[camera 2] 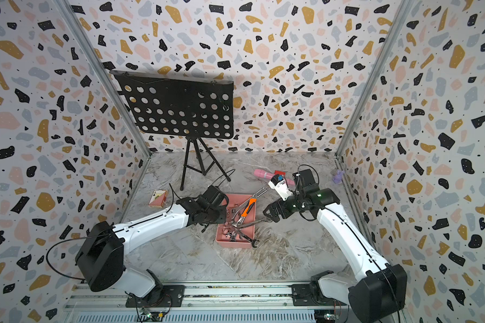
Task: Take out the wrench from the storage box
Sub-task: Adjust the storage box at the center of the board, then pick up the wrench from the storage box.
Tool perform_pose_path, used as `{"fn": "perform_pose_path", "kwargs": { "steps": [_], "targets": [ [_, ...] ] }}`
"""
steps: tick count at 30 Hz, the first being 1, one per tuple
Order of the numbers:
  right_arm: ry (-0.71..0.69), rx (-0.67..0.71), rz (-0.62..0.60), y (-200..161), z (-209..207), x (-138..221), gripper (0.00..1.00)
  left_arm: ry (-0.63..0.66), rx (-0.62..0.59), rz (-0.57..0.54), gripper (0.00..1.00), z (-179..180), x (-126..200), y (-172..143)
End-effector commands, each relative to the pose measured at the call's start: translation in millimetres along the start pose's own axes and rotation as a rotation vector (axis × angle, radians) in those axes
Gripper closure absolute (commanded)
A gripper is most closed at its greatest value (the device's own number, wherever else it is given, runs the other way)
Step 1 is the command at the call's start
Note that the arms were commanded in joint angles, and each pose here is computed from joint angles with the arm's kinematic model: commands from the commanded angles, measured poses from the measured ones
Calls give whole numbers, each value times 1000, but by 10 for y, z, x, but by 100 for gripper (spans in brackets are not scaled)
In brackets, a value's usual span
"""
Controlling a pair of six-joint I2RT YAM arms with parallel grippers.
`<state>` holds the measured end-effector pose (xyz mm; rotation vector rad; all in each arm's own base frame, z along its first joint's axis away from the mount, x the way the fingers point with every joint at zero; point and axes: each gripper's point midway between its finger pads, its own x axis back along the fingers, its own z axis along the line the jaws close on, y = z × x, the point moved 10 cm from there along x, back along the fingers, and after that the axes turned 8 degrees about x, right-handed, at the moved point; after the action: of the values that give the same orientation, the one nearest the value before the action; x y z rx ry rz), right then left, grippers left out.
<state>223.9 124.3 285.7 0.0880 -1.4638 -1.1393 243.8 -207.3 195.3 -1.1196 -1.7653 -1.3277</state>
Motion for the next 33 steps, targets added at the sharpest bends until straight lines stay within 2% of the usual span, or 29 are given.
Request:
{"fn": "perform_pose_path", "kwargs": {
  "steps": [1,6,8,13,18,24,28,33],
  "targets": [
    [3,85,-24,131,94,54,0,-25,-92,-92,55,-70,296,218],
    [89,218,12,229,213,-49,4,-66,-246,-115,44,78,500,391],
    [89,289,51,238,255,-113,5,-98,-287,-134,34,166,597,459],
    [102,394,96,312,305,-254,6,-247,-419,-162,17,325,813,594],
    [102,485,157,432,416,-417,9,-386,-417,-170,2,510,861,680],
    [30,499,216,453,562,-637,15,-472,-361,-216,0,628,879,705],
    [-49,505,265,405,716,-806,19,-478,-332,-203,0,673,840,652],
    [-83,490,322,227,905,-1016,24,-483,-297,-185,0,719,810,589]
  ]
}}
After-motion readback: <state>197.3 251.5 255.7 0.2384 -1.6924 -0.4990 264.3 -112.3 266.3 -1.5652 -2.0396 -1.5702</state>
